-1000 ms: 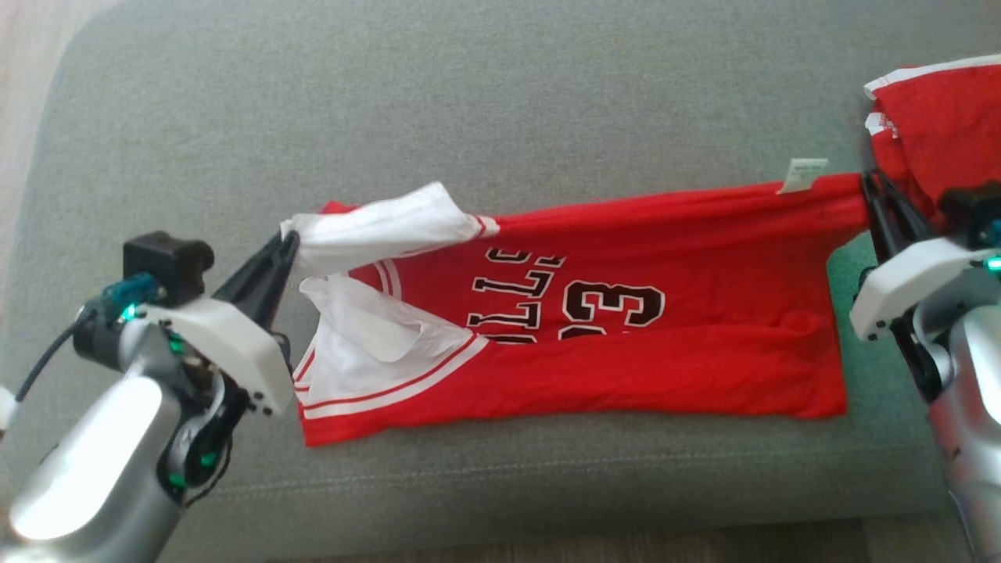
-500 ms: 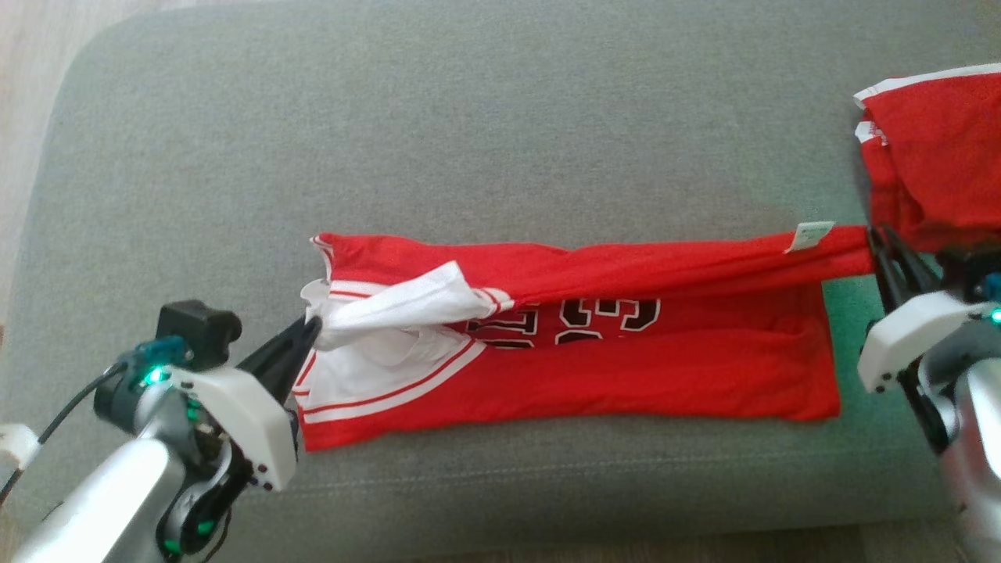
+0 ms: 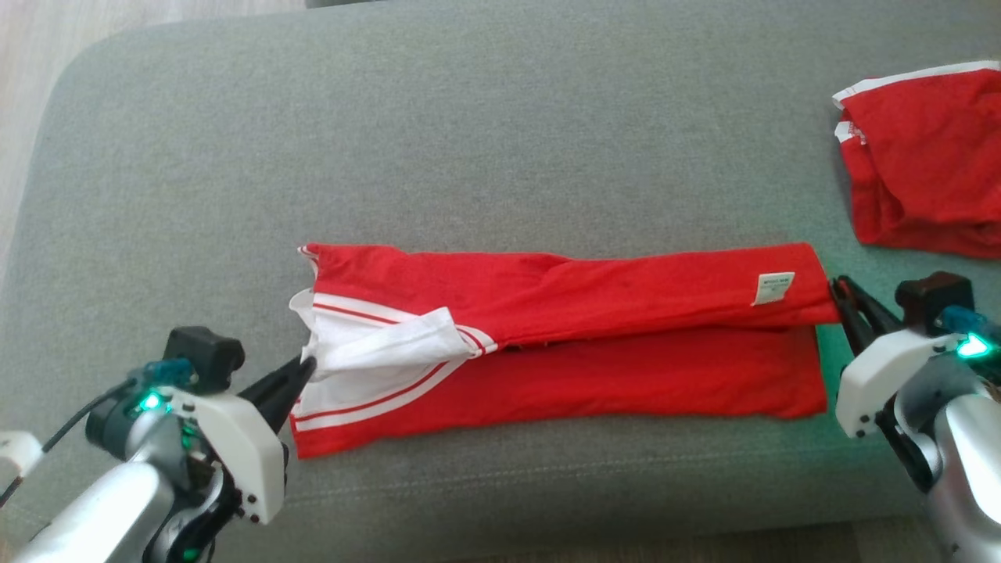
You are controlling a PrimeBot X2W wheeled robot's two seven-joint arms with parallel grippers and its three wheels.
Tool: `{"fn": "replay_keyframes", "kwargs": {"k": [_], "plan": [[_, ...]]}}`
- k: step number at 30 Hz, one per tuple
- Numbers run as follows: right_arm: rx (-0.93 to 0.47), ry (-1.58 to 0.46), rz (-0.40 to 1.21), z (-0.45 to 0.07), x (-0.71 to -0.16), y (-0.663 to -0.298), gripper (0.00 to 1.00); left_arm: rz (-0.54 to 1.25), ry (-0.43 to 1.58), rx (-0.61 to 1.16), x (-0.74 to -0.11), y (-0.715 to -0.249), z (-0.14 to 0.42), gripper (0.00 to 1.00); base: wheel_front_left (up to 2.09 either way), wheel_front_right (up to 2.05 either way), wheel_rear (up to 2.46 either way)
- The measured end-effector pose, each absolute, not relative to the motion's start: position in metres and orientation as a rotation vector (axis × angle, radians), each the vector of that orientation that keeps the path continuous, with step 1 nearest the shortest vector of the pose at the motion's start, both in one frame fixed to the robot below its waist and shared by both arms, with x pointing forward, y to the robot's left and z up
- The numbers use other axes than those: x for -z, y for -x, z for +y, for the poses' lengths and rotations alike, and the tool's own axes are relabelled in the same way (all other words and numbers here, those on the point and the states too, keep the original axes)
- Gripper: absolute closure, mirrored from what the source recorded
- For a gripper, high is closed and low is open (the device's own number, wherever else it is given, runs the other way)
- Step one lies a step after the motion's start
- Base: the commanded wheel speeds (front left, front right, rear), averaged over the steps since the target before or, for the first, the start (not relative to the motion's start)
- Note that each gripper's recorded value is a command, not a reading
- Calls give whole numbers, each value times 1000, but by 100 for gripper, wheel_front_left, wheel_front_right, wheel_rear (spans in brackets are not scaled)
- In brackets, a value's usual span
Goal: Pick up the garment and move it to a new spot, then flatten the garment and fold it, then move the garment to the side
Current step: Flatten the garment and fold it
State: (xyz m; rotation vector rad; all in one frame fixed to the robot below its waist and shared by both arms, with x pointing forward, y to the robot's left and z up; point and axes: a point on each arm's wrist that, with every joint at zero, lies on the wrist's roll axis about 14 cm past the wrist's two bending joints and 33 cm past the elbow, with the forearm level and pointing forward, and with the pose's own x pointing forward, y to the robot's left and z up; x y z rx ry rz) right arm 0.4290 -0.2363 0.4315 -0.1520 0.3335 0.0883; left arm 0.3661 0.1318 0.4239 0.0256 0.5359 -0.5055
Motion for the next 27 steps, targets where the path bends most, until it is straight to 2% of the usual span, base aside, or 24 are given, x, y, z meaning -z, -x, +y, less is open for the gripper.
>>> {"fn": "replay_keyframes", "kwargs": {"k": [2,3,4,5,6,7,8,11,15,23,27], "plan": [[-89,152,360,-237,-428,-425,37,550,-33,510,-422,-364,132,100,0,0,0],[-89,151,372,-238,-426,-423,0,551,-35,510,-422,-363,132,100,0,0,0],[-86,146,390,-238,-422,-420,0,551,-37,510,-422,-363,133,100,0,0,0],[-83,141,397,-239,-420,-417,0,553,-39,510,-422,-363,133,89,0,0,0],[-76,132,408,-241,-418,-414,0,552,-40,507,-423,-363,133,60,0,0,0],[-67,125,409,-243,-418,-412,0,552,-42,501,-423,-363,134,24,0,0,0],[-58,122,408,-246,-419,-410,0,552,-43,500,-423,-362,134,0,0,0,0],[-21,102,378,-257,-428,-410,0,536,-68,473,-421,-359,139,0,0,0,0],[16,67,278,-262,-453,-416,0,421,-42,411,-440,-373,143,0,0,0,0],[8,-45,-10,-233,-516,-427,0,77,155,212,-508,-404,160,0,0,0,0],[20,-105,-106,-225,-537,-424,0,1,228,140,-521,-402,165,0,0,0,0]]}}
